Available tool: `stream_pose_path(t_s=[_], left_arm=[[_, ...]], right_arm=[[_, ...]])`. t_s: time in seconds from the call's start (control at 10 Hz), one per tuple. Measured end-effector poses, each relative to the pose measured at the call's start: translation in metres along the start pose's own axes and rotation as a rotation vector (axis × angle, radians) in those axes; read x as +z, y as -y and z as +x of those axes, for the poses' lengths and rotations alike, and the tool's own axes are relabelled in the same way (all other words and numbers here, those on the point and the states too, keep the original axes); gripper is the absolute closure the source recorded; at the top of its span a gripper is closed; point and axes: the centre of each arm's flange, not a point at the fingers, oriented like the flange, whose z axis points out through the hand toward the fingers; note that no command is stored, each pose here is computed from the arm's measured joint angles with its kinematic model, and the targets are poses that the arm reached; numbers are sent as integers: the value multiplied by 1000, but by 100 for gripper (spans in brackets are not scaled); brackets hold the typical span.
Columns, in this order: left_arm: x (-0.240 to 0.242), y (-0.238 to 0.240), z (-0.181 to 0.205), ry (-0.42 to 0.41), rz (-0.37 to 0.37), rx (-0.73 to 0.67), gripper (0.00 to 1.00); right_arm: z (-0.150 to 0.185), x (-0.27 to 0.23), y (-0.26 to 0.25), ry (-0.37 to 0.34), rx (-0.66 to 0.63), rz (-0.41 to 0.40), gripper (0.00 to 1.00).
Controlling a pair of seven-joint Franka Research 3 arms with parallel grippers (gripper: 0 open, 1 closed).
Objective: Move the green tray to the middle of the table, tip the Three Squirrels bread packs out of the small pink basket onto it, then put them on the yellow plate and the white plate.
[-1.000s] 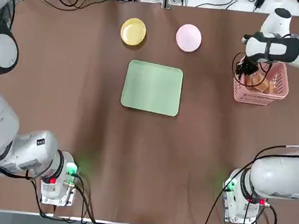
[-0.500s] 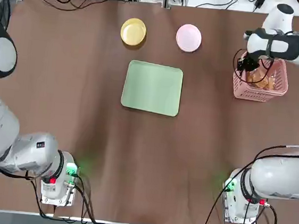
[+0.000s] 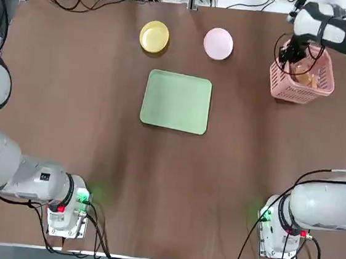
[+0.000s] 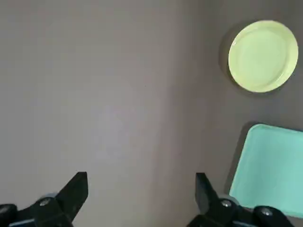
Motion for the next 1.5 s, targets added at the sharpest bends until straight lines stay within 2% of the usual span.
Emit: stream_pose_path(t_s=[0.4,0.8,0.9,1.2,1.5], left_arm=[[4,3,25,-15,-2,17,0],[-6,-6,33,-43,-13,25,0],[-9,-7,34,-49,-17,20,0],[-15,-3,35,-61,-22,8,0],[-15,-10,34,-61,-23,18,0]], right_arm=[[1,-53,92,-8,2,191,93],[-10,-74,175,-2,74,533,93],[-14,-76,193,4,92,612,93],[-27,-77,244,3,120,766,93],[-38,-48,290,-6,34,944,93]])
